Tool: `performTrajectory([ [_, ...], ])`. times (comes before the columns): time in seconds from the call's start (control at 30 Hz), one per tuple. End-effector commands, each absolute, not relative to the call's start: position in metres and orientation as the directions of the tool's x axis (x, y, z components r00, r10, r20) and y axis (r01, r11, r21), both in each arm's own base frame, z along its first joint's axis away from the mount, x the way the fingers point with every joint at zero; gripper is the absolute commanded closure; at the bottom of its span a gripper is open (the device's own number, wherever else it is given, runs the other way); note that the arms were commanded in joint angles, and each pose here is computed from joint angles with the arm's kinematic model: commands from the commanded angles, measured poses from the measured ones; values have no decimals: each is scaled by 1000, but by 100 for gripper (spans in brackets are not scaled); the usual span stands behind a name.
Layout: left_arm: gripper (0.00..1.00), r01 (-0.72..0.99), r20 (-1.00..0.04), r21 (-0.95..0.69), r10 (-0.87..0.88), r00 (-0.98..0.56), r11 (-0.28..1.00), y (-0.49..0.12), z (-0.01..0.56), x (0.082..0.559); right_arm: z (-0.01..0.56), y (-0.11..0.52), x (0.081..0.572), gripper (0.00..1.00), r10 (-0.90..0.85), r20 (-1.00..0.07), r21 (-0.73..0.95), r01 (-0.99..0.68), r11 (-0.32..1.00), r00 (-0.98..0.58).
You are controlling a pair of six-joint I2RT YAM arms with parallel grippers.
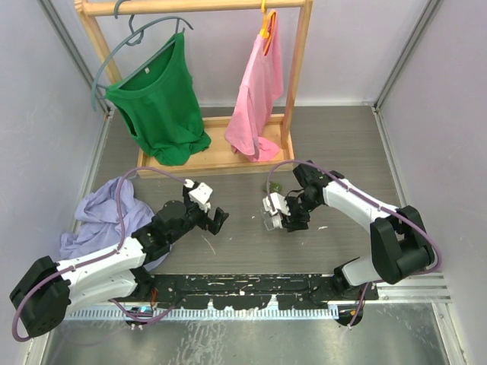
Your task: Sort the pills into containers
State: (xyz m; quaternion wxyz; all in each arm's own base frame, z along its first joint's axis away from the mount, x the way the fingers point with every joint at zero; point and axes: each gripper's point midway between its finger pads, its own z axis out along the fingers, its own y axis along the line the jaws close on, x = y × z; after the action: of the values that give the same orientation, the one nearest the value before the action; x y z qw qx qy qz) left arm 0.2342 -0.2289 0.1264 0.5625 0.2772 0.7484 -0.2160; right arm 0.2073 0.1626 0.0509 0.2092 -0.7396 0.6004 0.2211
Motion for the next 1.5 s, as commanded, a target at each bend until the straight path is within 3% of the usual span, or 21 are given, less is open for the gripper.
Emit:
performTrajectory([
  [0.0, 2, 654, -981, -5, 122, -149, 756, -236, 159, 243, 63, 169, 221, 79, -795, -569, -101, -977, -185, 210],
  [0.53, 2, 658, -981, -4, 124, -148, 753, -236, 158, 242, 52, 168, 234, 79, -873, -448, -113, -981, -160, 194],
  [1.47, 2, 657, -979, -1, 132, -154, 754, -237, 157, 244, 49, 168, 237, 79, -917, -344, -138, -977, -165, 203],
])
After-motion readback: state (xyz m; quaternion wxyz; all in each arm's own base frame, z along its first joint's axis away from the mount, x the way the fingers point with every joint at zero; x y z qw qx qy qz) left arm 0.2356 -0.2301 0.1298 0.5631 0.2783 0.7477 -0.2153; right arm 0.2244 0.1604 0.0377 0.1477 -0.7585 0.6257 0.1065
